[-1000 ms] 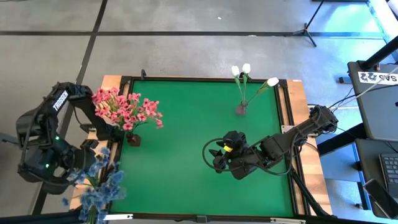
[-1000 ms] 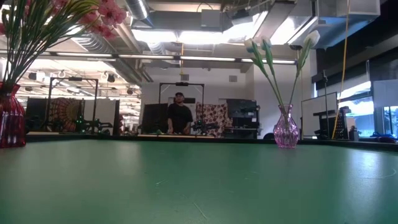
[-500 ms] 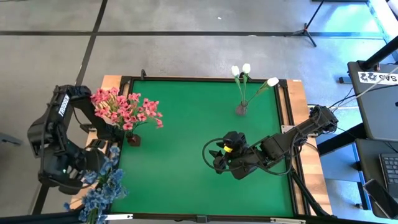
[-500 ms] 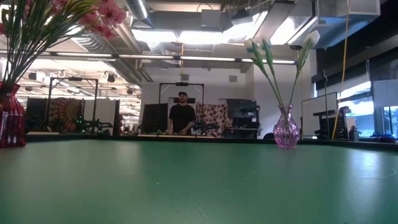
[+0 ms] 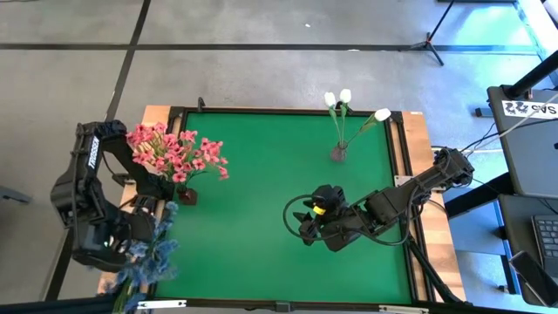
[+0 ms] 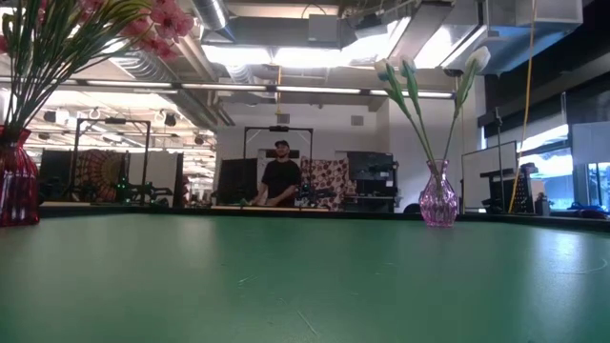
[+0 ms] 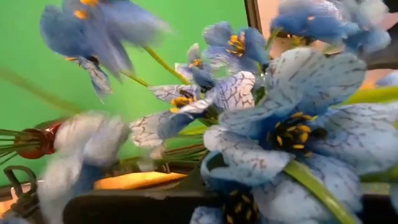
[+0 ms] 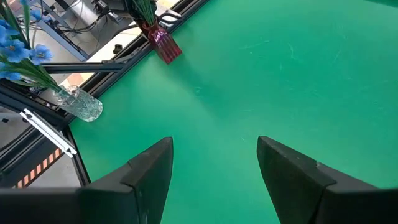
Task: Sort flowers into vase by color
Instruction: Put the blue flower into the transparent vase
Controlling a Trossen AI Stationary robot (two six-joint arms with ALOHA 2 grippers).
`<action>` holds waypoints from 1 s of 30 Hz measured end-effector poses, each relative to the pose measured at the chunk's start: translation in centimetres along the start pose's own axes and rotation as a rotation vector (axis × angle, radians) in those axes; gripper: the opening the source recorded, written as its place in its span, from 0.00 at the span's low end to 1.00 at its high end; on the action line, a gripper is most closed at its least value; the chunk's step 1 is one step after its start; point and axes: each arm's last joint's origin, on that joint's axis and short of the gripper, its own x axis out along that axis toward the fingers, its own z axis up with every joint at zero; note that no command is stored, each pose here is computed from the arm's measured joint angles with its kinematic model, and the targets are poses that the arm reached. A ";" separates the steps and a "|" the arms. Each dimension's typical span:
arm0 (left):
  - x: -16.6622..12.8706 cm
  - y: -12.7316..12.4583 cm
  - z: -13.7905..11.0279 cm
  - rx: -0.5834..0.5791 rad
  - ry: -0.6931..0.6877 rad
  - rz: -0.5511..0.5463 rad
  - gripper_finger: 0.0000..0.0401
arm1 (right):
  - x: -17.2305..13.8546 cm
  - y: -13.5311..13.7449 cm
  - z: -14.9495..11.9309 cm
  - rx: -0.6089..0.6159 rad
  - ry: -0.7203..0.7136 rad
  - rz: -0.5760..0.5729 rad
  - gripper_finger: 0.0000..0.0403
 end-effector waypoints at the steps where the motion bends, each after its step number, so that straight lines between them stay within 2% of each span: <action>1: 0.0 0.0 0.0 -0.001 0.002 -0.001 0.00 | 0.0 0.0 0.0 0.000 0.000 0.000 0.58; 10: 0.3 0.0 -0.1 -0.033 -0.002 0.018 0.00 | 0.0 0.1 0.0 0.005 0.002 0.007 0.58; 17: 2.2 -0.3 -1.3 -0.088 0.088 0.050 0.00 | 0.0 0.0 0.0 -0.026 -0.001 -0.002 0.58; 20: 2.2 -0.7 -1.5 -0.096 0.083 0.026 0.01 | 0.0 -0.1 0.0 -0.038 -0.009 -0.014 0.58; 26: 2.2 -1.8 -1.2 -0.124 0.042 -0.087 0.04 | 0.0 -0.3 0.0 -0.071 -0.021 -0.038 0.58; 30: 2.2 -2.1 -1.3 -0.150 0.043 -0.094 0.08 | 0.0 -0.3 0.0 -0.102 -0.037 -0.049 0.58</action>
